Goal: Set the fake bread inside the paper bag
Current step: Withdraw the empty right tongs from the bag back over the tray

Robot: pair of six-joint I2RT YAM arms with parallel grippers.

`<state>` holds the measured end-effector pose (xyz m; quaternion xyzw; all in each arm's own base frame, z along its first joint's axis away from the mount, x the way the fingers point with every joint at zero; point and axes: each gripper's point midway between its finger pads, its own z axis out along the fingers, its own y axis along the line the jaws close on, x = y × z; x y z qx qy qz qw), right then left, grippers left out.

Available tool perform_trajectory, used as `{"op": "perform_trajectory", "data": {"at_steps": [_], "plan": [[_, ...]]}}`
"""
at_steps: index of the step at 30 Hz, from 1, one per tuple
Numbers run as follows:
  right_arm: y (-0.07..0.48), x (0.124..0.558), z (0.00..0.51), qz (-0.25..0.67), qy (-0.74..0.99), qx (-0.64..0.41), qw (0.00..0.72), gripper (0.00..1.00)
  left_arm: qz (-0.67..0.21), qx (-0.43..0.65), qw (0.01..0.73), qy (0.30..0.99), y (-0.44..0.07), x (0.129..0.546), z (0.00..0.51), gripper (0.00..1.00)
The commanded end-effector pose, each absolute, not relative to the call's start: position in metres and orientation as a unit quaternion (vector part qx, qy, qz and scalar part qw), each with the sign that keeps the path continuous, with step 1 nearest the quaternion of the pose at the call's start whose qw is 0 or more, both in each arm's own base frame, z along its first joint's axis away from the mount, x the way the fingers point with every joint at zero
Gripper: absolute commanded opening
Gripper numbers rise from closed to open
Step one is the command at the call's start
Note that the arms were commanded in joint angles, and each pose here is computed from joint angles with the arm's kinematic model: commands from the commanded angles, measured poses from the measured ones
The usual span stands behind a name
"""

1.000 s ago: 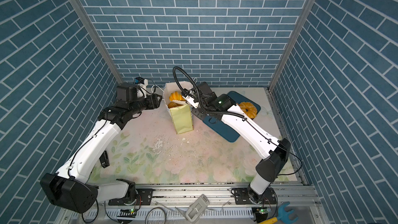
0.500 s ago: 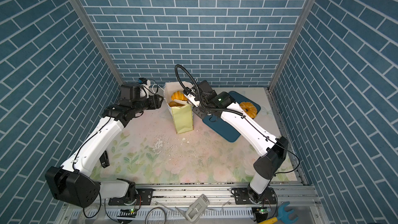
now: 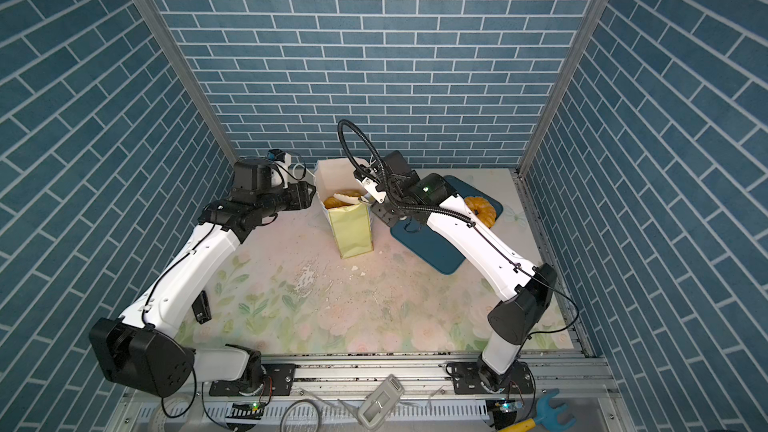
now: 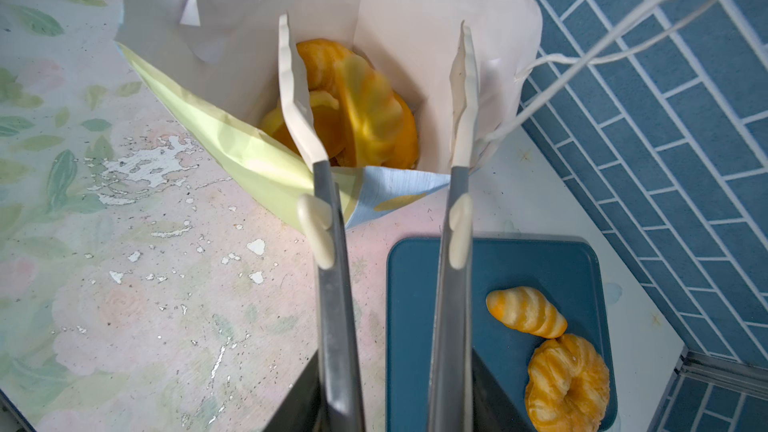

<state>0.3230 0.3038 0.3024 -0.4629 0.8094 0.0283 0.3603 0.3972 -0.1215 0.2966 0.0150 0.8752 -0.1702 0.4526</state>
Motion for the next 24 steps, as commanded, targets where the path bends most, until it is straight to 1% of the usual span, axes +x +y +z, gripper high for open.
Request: {"op": "perform_trajectory", "data": {"at_steps": [1, 7, 11, 16, 24], "plan": [[0.297, 0.322, 0.333, 0.029, 0.797, -0.455, 0.396, 0.47, -0.169, 0.011, 0.468, 0.867, -0.118, 0.393, 0.311, 0.70], [0.289, 0.316, 0.370, 0.044, 0.781, -0.433, 0.448, 0.47, -0.170, 0.010, 0.470, 0.866, -0.118, 0.392, 0.313, 0.70], [0.271, 0.315, 0.389, 0.037, 0.780, -0.409, 0.472, 0.47, -0.170, 0.010, 0.471, 0.866, -0.118, 0.393, 0.315, 0.70], [0.233, 0.320, 0.402, 0.020, 0.797, -0.357, 0.486, 0.46, -0.172, 0.011, 0.472, 0.864, -0.118, 0.393, 0.317, 0.70], [0.162, 0.323, 0.399, -0.008, 0.834, -0.261, 0.486, 0.45, -0.176, 0.013, 0.475, 0.862, -0.120, 0.393, 0.320, 0.70]]}}
